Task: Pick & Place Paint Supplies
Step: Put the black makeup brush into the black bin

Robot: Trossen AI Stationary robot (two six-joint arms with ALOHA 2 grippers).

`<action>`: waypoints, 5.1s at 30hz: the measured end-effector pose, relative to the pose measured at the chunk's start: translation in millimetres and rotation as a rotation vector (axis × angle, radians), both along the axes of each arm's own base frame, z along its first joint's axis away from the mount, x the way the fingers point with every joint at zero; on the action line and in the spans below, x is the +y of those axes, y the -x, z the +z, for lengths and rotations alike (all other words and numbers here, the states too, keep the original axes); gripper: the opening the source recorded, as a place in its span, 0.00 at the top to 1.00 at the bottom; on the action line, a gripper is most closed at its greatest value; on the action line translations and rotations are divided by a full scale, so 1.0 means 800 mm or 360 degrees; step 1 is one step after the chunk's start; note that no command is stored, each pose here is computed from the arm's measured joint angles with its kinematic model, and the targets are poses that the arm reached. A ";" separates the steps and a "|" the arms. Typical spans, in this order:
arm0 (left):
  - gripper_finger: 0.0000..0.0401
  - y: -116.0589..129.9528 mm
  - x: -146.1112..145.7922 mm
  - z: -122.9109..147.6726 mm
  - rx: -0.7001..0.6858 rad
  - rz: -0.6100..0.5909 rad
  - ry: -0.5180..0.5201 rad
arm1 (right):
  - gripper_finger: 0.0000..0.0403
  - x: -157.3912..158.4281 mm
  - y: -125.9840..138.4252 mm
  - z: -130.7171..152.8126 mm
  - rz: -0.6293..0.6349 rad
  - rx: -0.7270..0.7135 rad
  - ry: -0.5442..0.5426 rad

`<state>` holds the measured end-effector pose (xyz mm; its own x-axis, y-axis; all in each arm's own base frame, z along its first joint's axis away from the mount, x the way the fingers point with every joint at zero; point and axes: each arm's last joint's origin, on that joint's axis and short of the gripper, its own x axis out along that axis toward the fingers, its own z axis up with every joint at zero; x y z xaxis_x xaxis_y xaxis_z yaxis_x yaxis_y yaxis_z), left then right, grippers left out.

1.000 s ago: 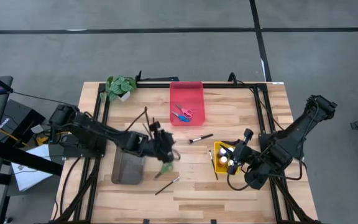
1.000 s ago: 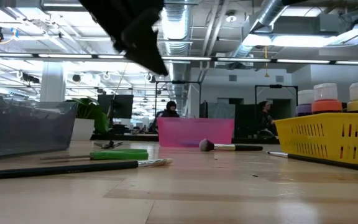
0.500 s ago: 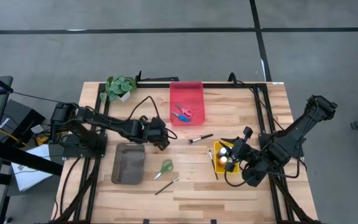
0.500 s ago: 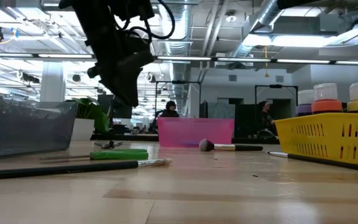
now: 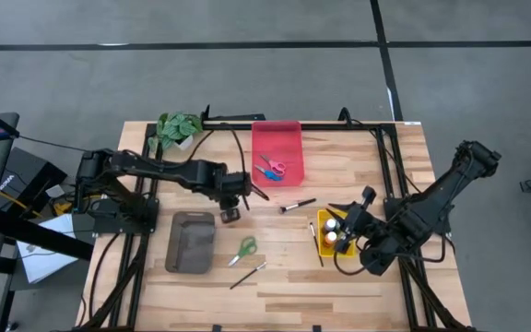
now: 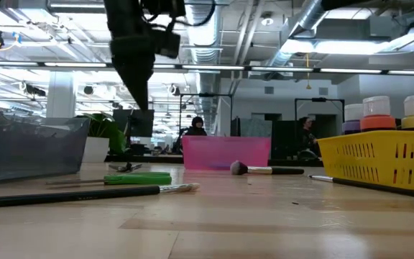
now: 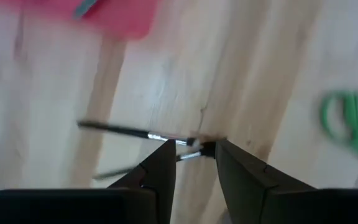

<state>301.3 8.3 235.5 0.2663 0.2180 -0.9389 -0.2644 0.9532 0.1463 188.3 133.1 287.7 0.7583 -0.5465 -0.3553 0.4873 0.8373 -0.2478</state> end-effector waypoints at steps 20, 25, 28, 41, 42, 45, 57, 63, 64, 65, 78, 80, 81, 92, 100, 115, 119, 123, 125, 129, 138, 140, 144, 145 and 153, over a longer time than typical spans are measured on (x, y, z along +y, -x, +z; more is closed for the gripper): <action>0.68 -0.034 -0.040 -0.097 0.0621 -0.1019 0.0040 | 0.86 0.003 0.014 0.009 0.0070 -0.0032 -0.0040; 0.61 -0.043 -0.039 -0.085 0.0587 -0.1124 -0.0004 | 0.86 0.003 0.015 0.009 0.0070 -0.0024 -0.0033; 0.58 -0.046 -0.035 -0.081 0.0584 -0.1153 -0.0022 | 0.86 0.002 0.016 0.009 0.0070 -0.0010 -0.0021; 0.60 -0.047 -0.025 -0.096 0.0650 -0.1110 0.0004 | 0.86 0.003 0.015 0.008 0.0087 0.0009 -0.0045; 0.60 -0.048 -0.025 -0.101 0.0667 -0.1109 -0.0002 | 0.86 0.003 0.015 0.008 0.0087 0.0006 -0.0049; 0.59 -0.050 -0.025 -0.116 0.0764 -0.1112 -0.0081 | 0.86 0.003 0.015 0.008 0.0086 0.0005 -0.0051; 0.63 -0.052 -0.022 -0.125 0.0797 -0.1141 -0.0088 | 0.86 0.003 0.015 0.007 0.0091 0.0016 -0.0047; 0.70 -0.052 -0.020 -0.125 0.0789 -0.1136 -0.0058 | 0.86 0.003 0.015 0.007 0.0093 0.0019 -0.0049; 0.71 -0.052 -0.020 -0.125 0.0789 -0.1136 -0.0057 | 0.86 0.003 0.015 0.007 0.0093 0.0019 -0.0049; 0.73 -0.052 -0.020 -0.125 0.0789 -0.1136 -0.0056 | 0.86 0.003 0.015 0.007 0.0093 0.0019 -0.0049; 0.88 -0.052 -0.021 -0.126 0.0783 -0.1138 -0.0051 | 0.86 0.003 0.015 0.007 0.0093 0.0019 -0.0050; 0.90 -0.053 -0.020 -0.126 0.0779 -0.1137 -0.0056 | 0.86 0.003 0.015 0.007 0.0093 0.0019 -0.0050; 0.91 -0.053 -0.020 -0.126 0.0778 -0.1136 -0.0060 | 0.86 0.003 0.015 0.007 0.0093 0.0019 -0.0051; 1.00 -0.055 -0.020 -0.126 0.0761 -0.1133 -0.0068 | 0.86 0.003 0.015 0.007 0.0094 0.0018 -0.0052; 1.00 -0.054 -0.020 -0.124 0.0761 -0.1133 -0.0068 | 0.86 0.003 0.015 0.008 0.0094 0.0014 -0.0056; 1.00 -0.048 -0.018 -0.085 0.0640 -0.1119 -0.0165 | 0.86 0.003 0.015 0.008 0.0090 0.0007 -0.0067; 1.00 -0.038 -0.019 -0.049 0.0500 -0.1074 -0.0196 | 0.86 0.003 0.015 0.008 0.0090 0.0008 -0.0066; 1.00 -0.023 -0.026 -0.012 0.0335 -0.1010 -0.0153 | 0.86 0.003 0.015 0.008 0.0090 0.0008 -0.0065; 1.00 -0.014 -0.033 0.005 0.0255 -0.0983 -0.0131 | 0.86 0.003 0.015 0.008 0.0089 0.0008 -0.0065; 1.00 0.003 -0.051 0.031 0.0135 -0.0942 -0.0084 | 0.86 0.002 0.015 0.008 0.0086 0.0007 -0.0064; 1.00 0.038 -0.117 0.046 0.0125 -0.0865 0.0055 | 0.86 0.002 0.015 0.008 0.0086 0.0007 -0.0062; 1.00 0.043 -0.134 0.045 0.0119 -0.0865 0.0103 | 0.86 0.002 0.015 0.008 0.0086 0.0007 -0.0063; 1.00 0.054 -0.164 0.043 0.0112 -0.0821 0.0159 | 0.86 0.003 0.015 0.008 0.0085 0.0006 -0.0064; 1.00 0.056 -0.170 0.044 0.0096 -0.0803 0.0176 | 0.86 0.003 0.015 0.008 0.0084 0.0005 -0.0066; 1.00 0.073 -0.211 0.044 0.0019 -0.0643 0.0328 | 0.86 0.003 0.014 0.008 0.0085 -0.0008 -0.0079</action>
